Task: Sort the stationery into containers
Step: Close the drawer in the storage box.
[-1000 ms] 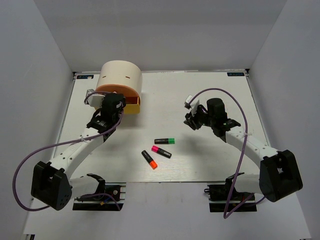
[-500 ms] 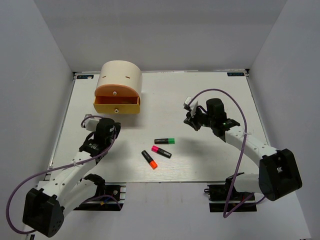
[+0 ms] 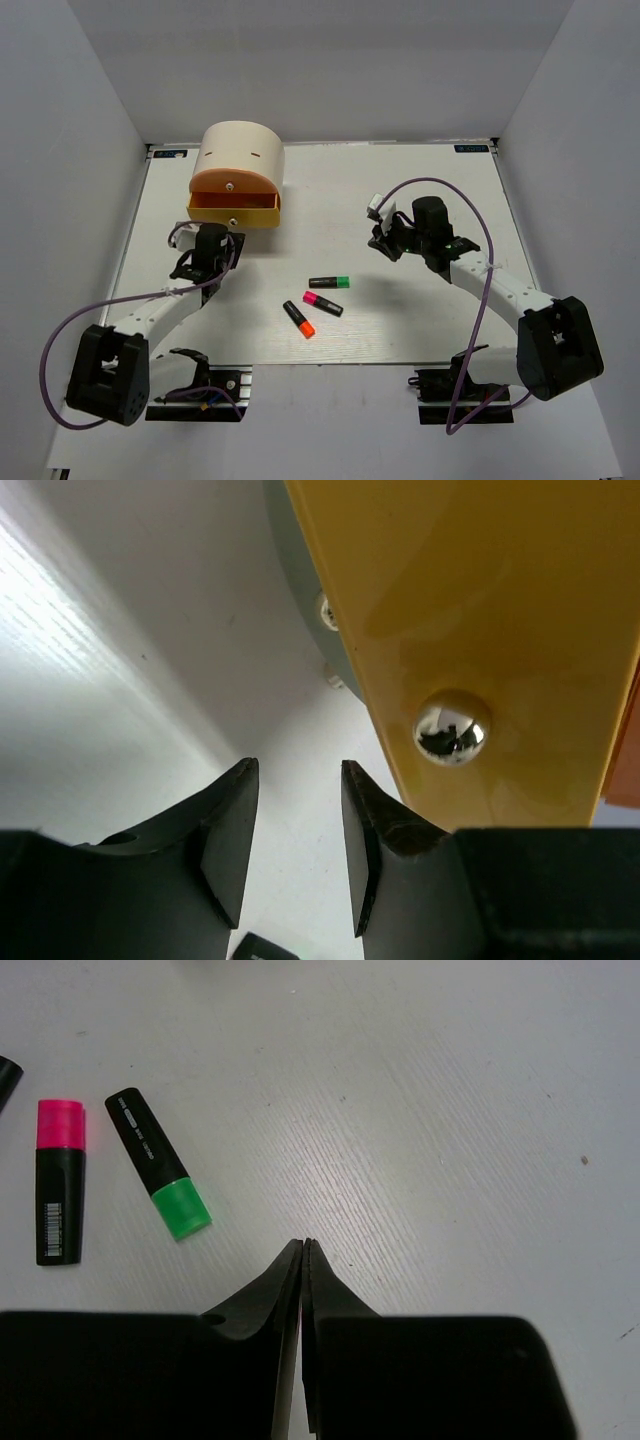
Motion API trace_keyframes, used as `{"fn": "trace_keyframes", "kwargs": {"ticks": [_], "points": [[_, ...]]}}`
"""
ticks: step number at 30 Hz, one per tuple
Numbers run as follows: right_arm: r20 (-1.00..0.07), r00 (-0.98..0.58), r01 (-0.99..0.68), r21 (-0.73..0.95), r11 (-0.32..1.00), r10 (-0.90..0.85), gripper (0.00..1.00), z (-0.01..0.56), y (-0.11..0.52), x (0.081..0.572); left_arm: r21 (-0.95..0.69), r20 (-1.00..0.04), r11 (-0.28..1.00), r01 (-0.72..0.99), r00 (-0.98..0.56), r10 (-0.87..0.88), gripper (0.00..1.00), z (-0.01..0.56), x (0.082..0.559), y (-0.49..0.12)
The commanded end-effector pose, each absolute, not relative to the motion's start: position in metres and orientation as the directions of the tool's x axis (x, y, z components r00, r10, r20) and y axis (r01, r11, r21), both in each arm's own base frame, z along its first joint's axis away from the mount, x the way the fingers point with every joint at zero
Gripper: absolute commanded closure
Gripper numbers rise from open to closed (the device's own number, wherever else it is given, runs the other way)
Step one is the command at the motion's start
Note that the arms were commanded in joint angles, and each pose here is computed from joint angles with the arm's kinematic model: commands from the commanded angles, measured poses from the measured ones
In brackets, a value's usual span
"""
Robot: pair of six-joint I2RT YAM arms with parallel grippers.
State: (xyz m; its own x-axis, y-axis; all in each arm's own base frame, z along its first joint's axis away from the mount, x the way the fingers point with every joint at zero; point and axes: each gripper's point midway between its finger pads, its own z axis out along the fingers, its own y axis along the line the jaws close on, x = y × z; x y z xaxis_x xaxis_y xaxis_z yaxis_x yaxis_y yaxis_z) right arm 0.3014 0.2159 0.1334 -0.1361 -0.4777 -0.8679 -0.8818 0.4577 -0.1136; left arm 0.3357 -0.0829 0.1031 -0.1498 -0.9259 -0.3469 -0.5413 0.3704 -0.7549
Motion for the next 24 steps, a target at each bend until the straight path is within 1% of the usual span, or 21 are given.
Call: {"fn": "trace_keyframes", "kwargs": {"ticks": [1, 3, 7, 24], "points": [[-0.882, -0.092, -0.874, -0.150, 0.463, -0.462, 0.92, 0.150, 0.215, 0.309, -0.829, -0.303, 0.331, -0.451, -0.135, -0.943, 0.51, 0.137, 0.361, -0.091], [-0.882, -0.094, -0.876, -0.148, 0.460, -0.462, 0.91, 0.148, 0.216, 0.307, -0.826, -0.302, 0.338, -0.451, -0.150, -0.941, 0.51, 0.136, 0.365, -0.092], [-0.881, -0.095, -0.874, -0.148, 0.462, -0.463, 0.91, 0.147, 0.215, 0.308, -0.844, -0.296, 0.330, -0.422, -0.146, -0.944, 0.51, 0.146, 0.376, -0.091], [-0.882, -0.094, -0.874, -0.150, 0.463, -0.463, 0.91, 0.147, 0.214, 0.309, -0.853, -0.285, 0.324, -0.409, -0.155, -0.946, 0.50, 0.151, 0.412, -0.089]]}}
